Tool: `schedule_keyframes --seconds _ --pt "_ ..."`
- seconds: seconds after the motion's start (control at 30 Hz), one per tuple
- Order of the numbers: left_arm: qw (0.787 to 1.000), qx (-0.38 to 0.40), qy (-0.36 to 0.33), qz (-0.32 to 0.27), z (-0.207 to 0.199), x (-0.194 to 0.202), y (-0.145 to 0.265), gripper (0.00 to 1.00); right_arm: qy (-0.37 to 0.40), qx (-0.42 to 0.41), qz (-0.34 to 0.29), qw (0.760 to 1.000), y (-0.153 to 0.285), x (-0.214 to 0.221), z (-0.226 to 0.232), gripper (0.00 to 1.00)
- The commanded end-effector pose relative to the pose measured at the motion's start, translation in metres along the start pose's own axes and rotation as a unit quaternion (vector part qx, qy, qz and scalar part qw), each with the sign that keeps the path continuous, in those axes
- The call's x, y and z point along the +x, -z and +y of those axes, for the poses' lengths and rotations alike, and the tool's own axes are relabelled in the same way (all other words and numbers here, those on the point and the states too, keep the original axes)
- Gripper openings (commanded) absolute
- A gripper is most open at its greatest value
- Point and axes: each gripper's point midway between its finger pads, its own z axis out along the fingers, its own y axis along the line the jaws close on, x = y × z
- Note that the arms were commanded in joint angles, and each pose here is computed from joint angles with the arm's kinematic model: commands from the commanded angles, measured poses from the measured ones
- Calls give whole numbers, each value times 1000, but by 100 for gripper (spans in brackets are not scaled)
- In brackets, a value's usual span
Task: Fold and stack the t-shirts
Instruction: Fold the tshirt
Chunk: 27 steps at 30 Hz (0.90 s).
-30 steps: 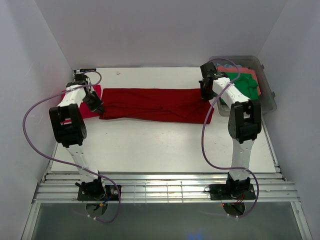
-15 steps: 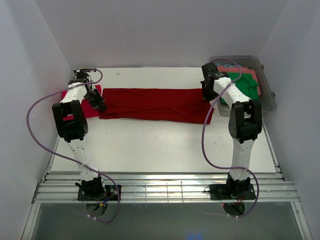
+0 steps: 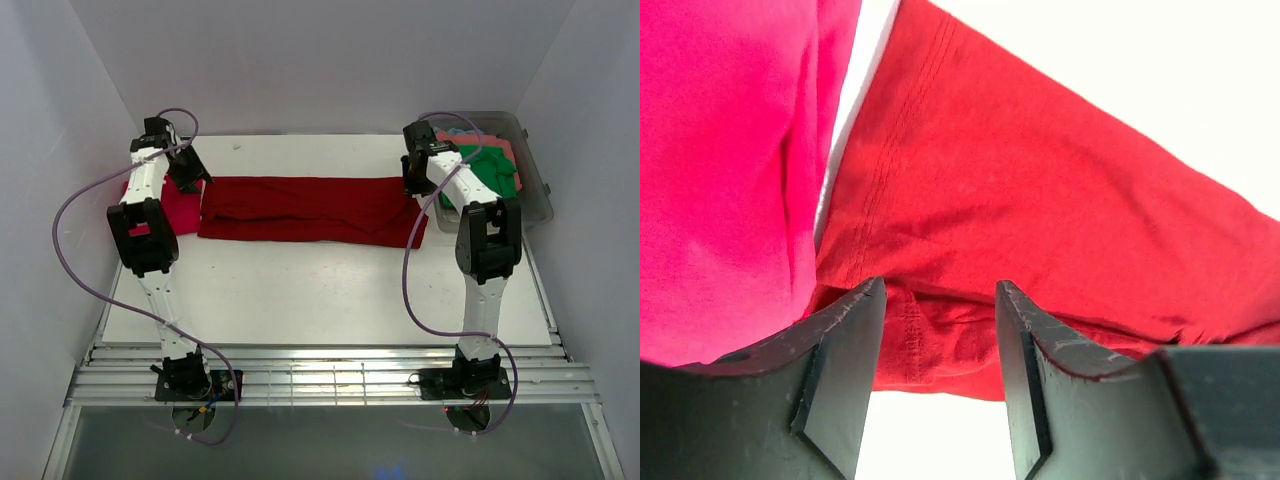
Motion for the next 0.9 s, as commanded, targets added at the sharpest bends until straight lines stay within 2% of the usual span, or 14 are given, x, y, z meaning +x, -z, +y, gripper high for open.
schedule_keyframes --seconds 0.0,0.1,0.17,0.2,0.27,0.3,0.43,0.47,0.67,0.87 --pt "998 4 -3 -57 -15 -32 39 59 -26 14 -87 996 34 -49 -14 41" --pt "995 -7 -1 -102 -17 -44 60 59 -46 5 -155 987 71 -61 -20 43" --pt "990 21 -13 -141 -36 -48 86 58 -41 -52 -185 981 87 -67 -4 45" --pt "992 20 -13 -122 -33 -29 78 56 -37 -77 -189 978 97 -65 4 45" --pt "989 41 -33 -137 -54 -16 92 49 -18 -133 -158 978 95 -46 29 43" --pt "990 44 -36 -129 -57 -6 90 47 -13 -147 -144 979 93 -38 37 42" --pt "995 38 -66 -63 -64 64 61 24 4 -167 -93 981 77 2 59 40" --pt "995 37 -68 -64 -63 69 61 21 10 -187 -87 978 78 7 71 40" --pt "991 75 -110 -14 -93 134 37 16 48 -235 -51 969 72 35 106 40" --pt "989 60 -133 15 -98 161 14 13 60 -253 -25 965 63 51 124 41"
